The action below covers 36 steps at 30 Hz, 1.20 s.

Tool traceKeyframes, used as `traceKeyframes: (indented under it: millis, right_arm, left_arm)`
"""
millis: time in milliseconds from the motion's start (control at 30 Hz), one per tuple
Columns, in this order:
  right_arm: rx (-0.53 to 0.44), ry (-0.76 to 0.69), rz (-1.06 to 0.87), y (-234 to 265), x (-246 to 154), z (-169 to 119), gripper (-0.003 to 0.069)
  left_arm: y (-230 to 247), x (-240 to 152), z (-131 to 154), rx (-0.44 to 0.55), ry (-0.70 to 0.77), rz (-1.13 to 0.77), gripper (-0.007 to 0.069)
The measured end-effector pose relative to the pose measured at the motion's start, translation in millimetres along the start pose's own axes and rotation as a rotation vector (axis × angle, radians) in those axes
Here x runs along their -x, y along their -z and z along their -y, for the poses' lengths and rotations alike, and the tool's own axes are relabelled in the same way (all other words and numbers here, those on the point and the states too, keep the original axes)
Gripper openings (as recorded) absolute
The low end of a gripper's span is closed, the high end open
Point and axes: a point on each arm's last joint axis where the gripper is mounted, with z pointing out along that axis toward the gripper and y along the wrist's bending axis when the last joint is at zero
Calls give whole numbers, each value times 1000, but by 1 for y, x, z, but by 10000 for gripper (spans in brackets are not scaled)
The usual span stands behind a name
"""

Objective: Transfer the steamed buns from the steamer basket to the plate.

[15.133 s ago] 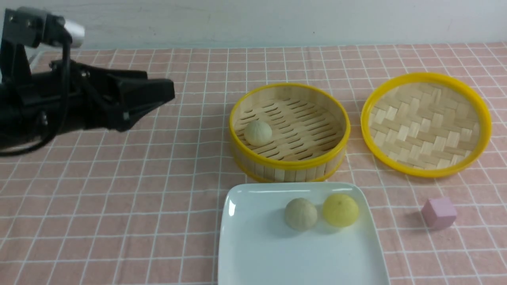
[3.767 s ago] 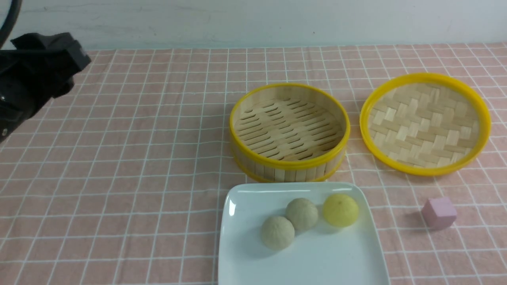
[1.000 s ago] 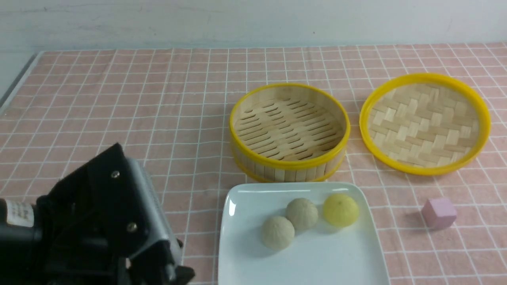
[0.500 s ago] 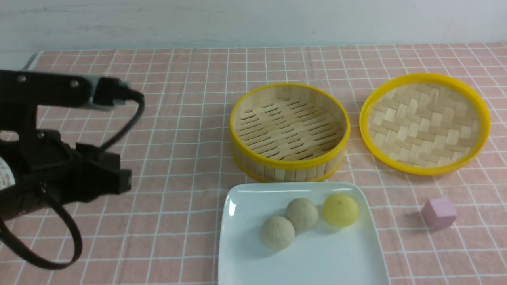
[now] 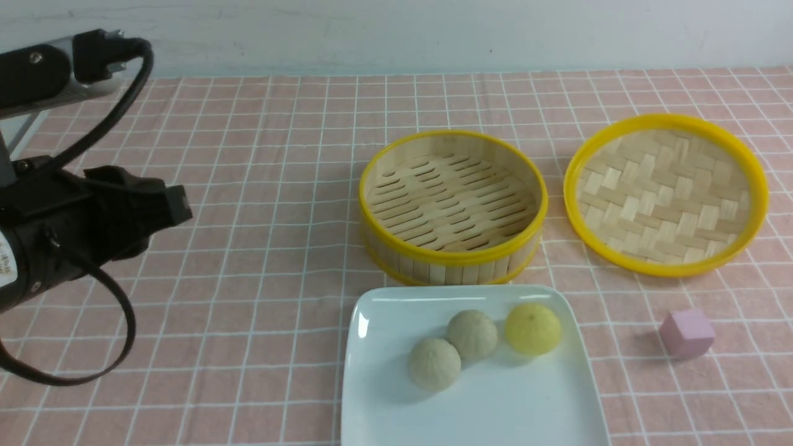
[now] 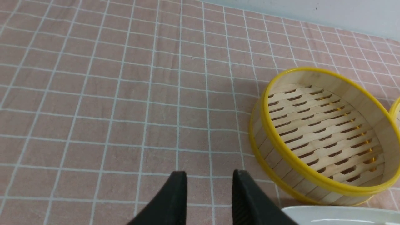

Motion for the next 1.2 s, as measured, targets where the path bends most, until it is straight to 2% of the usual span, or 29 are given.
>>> traceKeyframes:
  millis: [267, 433, 567, 700, 867, 967, 1033, 1200]
  right_arm:
    - [0, 0, 0, 0, 0, 0, 473]
    - [0, 0, 0, 0, 0, 0, 473]
    - [0, 0, 0, 0, 0, 0, 473]
    - [0, 0, 0, 0, 0, 0, 473]
    - [0, 0, 0, 0, 0, 0, 473]
    - [0, 0, 0, 0, 0, 0, 473]
    - [0, 0, 0, 0, 0, 0, 473]
    - [0, 0, 0, 0, 0, 0, 473]
  left_arm:
    - [0, 1, 0, 4, -40, 6, 239]
    - [0, 1, -2, 14, -231, 9, 239]
    - [13, 6, -17, 58, -279, 71, 239]
    - [40, -4, -43, 163, -247, 162, 239]
    - [63, -37, -69, 297, -175, 207, 239]
    - [68, -57, -76, 333, -112, 218, 239]
    - [71, -84, -82, 350, -50, 225, 239]
    - [70, -119, -87, 330, 10, 239, 239]
